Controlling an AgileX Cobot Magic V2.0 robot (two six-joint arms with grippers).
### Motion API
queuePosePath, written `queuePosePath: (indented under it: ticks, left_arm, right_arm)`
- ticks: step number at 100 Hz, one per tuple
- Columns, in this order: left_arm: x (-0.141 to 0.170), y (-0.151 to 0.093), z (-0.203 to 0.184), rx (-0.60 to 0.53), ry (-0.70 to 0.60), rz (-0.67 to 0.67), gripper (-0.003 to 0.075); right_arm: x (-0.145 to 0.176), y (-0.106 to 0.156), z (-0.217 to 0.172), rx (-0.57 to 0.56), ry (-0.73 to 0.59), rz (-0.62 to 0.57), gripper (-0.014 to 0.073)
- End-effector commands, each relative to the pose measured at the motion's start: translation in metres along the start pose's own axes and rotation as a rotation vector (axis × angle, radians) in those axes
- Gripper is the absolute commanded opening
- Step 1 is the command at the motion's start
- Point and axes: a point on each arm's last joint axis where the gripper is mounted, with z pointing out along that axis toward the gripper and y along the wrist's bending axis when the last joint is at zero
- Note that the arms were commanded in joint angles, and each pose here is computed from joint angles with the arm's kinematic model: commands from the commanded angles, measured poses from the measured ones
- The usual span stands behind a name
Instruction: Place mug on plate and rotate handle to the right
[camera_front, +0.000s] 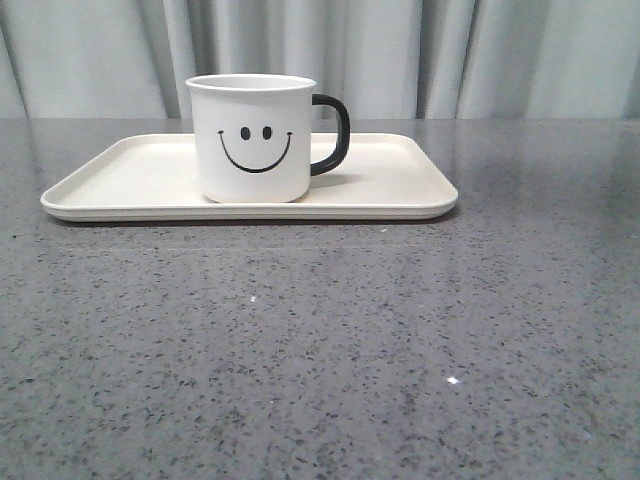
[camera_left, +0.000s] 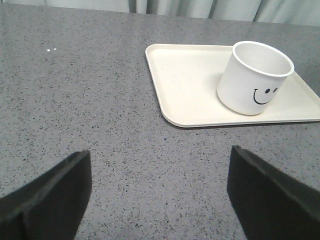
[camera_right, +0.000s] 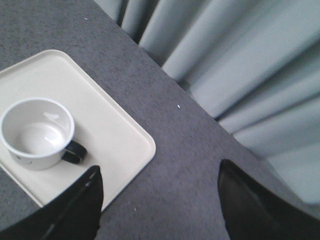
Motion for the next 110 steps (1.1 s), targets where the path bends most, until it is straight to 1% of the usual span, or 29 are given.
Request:
queuePosePath:
  ticks: [1, 4, 5, 9, 10, 11, 12, 14, 16, 17, 18, 19, 23, 24, 25, 26, 30, 31, 32, 39, 51, 63, 77, 82, 91, 100, 107, 108, 110]
  left_arm:
    - [-0.014, -0.003, -0.003, 0.020, -0.095, -0.010, 0.0547]
    - [-0.014, -0.003, -0.003, 0.020, -0.095, -0.010, 0.0547]
    - [-0.014, -0.003, -0.003, 0.020, -0.095, -0.010, 0.0547]
    - [-0.014, -0.003, -0.003, 0.020, -0.095, -0.010, 0.0547]
    - [-0.014, -0.003, -0.003, 0.020, -0.095, -0.010, 0.0547]
    - [-0.014, -0.003, -0.003, 0.020, -0.095, -0.010, 0.0547]
    - [-0.014, -0.003, -0.003, 0.020, -0.095, -0.010, 0.0547]
    - [-0.014, -0.003, -0.003, 0.020, -0.095, -0.010, 0.0547]
    - [-0.014, -0.003, -0.003, 0.020, -0.095, -0.010, 0.0547]
    - [-0.014, -0.003, -0.003, 0.020, -0.095, -0.010, 0.0547]
    - [-0.014, -0.003, -0.003, 0.020, -0.095, -0.010, 0.0547]
    - [-0.014, -0.003, -0.003, 0.020, -0.095, -0.010, 0.0547]
    - [-0.014, -0.003, -0.003, 0.020, -0.095, -0.010, 0.0547]
    - [-0.014, -0.003, -0.003, 0.020, -0.095, -0.010, 0.0547]
    - [-0.014, -0.003, -0.003, 0.020, -0.095, -0.010, 0.0547]
    - [-0.014, -0.003, -0.003, 0.020, -0.095, -0.010, 0.0547]
    - [-0.014, -0.003, -0.003, 0.020, -0.095, -0.010, 0.0547]
    - [-0.014, -0.003, -0.003, 0.020, -0.095, -0.010, 0.0547]
    - [-0.014, -0.003, -0.003, 0.020, -0.095, -0.010, 0.0547]
    - [-0.014, -0.003, -0.003, 0.020, -0.097, -0.010, 0.0547]
    - [-0.014, -0.003, -0.003, 0.020, -0.097, -0.010, 0.0547]
    - [-0.014, -0.003, -0.003, 0.020, -0.098, -0.010, 0.0547]
    - [-0.014, -0.003, -0.003, 0.020, -0.098, -0.010, 0.0547]
    - [-0.014, -0.003, -0.003, 0.020, -0.098, -0.010, 0.0547]
    - [-0.014, -0.003, -0.003, 0.020, -0.098, -0.010, 0.0547]
    - [-0.014, -0.003, -0.003, 0.020, -0.098, -0.010, 0.0532]
    - [-0.014, -0.003, -0.003, 0.020, -0.098, -0.010, 0.0461]
    - [-0.014, -0.003, -0.003, 0.020, -0.098, -0.010, 0.0439]
    - [-0.014, -0.003, -0.003, 0.019, -0.098, -0.008, 0.0403]
  right_arm:
    - [0.016, -0.005, -0.047, 0.114, -0.061, 0.064, 0.0487]
    - [0.026, -0.003, -0.060, 0.133, -0.070, 0.084, 0.0485]
    - [0.031, -0.002, -0.057, 0.135, -0.054, 0.091, 0.0484]
    - [0.043, 0.001, -0.071, 0.159, -0.078, 0.106, 0.0472]
    - [0.048, 0.003, -0.068, 0.162, -0.064, 0.110, 0.0469]
    - [0.051, 0.003, -0.076, 0.172, -0.087, 0.114, 0.0467]
    - [0.056, 0.005, -0.073, 0.174, -0.073, 0.117, 0.0465]
    - [0.064, 0.007, -0.077, 0.188, -0.085, 0.125, 0.0462]
    - [0.070, 0.008, -0.086, 0.204, -0.116, 0.131, 0.0457]
    - [0.075, 0.010, -0.083, 0.208, -0.104, 0.138, 0.0455]
    - [0.078, 0.010, -0.090, 0.218, -0.131, 0.143, 0.0454]
    - [0.084, 0.012, -0.087, 0.223, -0.120, 0.150, 0.0454]
    - [0.099, 0.016, -0.100, 0.253, -0.171, 0.171, 0.0452]
    - [0.104, 0.018, -0.097, 0.257, -0.162, 0.181, 0.0450]
    - [0.108, 0.019, -0.104, 0.267, -0.189, 0.186, 0.0449]
    - [0.113, 0.020, -0.101, 0.271, -0.180, 0.196, 0.0449]
    - [0.128, 0.025, -0.110, 0.294, -0.227, 0.223, 0.0449]
    - [0.134, 0.026, -0.107, 0.297, -0.219, 0.233, 0.0449]
    - [0.137, 0.028, -0.113, 0.304, -0.246, 0.240, 0.0449]
    - [0.168, 0.037, -0.120, 0.334, -0.290, 0.291, 0.0449]
    - [0.218, 0.053, -0.117, 0.381, -0.302, 0.338, 0.0449]
    - [0.259, 0.066, -0.101, 0.413, -0.237, 0.321, 0.0449]
    - [0.281, 0.076, -0.083, 0.396, -0.191, 0.300, 0.0444]
    - [0.285, 0.078, -0.078, 0.390, -0.179, 0.294, 0.0424]
    - [0.286, 0.080, -0.074, 0.379, -0.189, 0.285, 0.0327]
    - [0.283, 0.080, -0.074, 0.374, -0.220, 0.278, 0.0159]
    - [0.280, 0.080, -0.075, 0.368, -0.249, 0.272, 0.0014]
    - [0.280, 0.080, -0.075, 0.368, -0.252, 0.271, -0.0013]
    - [0.279, 0.080, -0.075, 0.366, -0.261, 0.269, -0.0041]
